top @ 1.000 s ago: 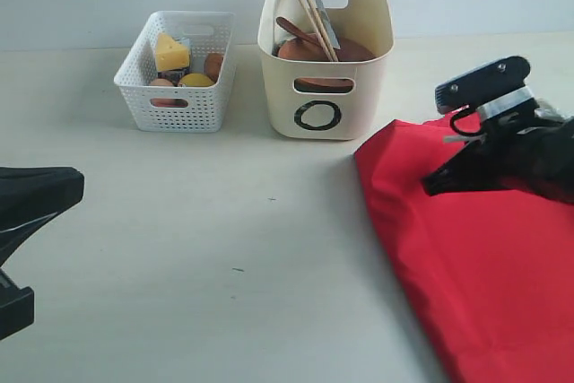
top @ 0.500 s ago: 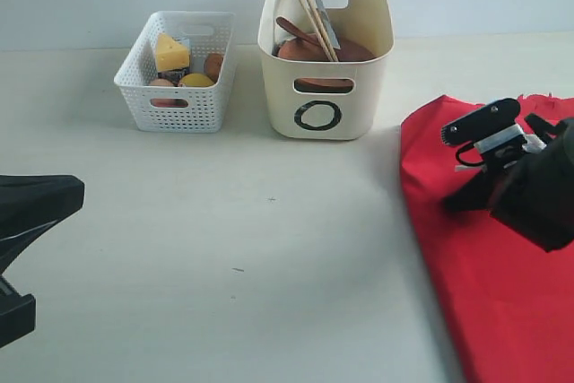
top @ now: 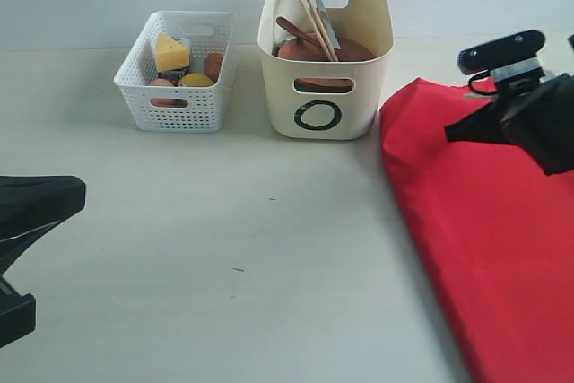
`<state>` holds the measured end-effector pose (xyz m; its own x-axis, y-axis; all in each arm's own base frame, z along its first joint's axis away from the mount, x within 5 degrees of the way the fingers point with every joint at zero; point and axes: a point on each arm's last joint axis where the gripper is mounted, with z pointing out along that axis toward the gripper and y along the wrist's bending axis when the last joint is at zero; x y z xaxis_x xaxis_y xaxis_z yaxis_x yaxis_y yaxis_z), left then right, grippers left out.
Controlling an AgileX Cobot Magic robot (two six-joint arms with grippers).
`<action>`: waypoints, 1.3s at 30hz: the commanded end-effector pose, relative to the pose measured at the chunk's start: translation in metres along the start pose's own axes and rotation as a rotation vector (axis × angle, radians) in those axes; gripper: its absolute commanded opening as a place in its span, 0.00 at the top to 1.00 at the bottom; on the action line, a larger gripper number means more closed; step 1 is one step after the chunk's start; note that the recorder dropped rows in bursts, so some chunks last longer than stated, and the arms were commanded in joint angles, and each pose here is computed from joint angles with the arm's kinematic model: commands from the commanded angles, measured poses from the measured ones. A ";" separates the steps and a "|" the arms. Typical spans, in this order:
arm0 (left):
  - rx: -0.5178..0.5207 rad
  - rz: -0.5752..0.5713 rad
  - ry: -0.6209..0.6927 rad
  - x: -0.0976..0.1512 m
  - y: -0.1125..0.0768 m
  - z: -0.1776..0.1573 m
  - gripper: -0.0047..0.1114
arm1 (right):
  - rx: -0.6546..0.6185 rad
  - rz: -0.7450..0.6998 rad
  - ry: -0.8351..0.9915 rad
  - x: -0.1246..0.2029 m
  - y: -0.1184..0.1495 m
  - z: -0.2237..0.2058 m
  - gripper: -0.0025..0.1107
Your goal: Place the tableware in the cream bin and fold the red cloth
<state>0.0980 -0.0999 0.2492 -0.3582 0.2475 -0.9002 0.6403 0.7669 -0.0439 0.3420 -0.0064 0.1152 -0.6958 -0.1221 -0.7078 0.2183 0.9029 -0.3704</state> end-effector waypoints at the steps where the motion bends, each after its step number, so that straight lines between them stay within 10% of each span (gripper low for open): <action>1: 0.004 -0.012 -0.009 -0.001 0.000 -0.001 0.95 | -0.118 0.092 0.152 0.015 -0.004 0.005 0.98; 12: 0.006 -0.014 -0.010 -0.001 0.000 -0.001 0.95 | -0.224 -0.018 0.236 0.032 0.028 0.057 0.98; 25: 0.015 -0.001 -0.020 -0.002 -0.001 -0.001 0.95 | -0.347 -0.004 0.056 -0.042 0.062 0.115 0.98; 39: 0.015 0.001 -0.018 -0.001 -0.001 -0.001 0.95 | -0.328 0.097 0.046 -0.056 0.005 0.068 0.98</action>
<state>0.0976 -0.1005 0.2500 -0.3527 0.2423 -0.9038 0.6462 0.7617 -0.0479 0.4406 -0.0132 0.1124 -0.6970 -0.0218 -0.7168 0.0442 0.9963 -0.0733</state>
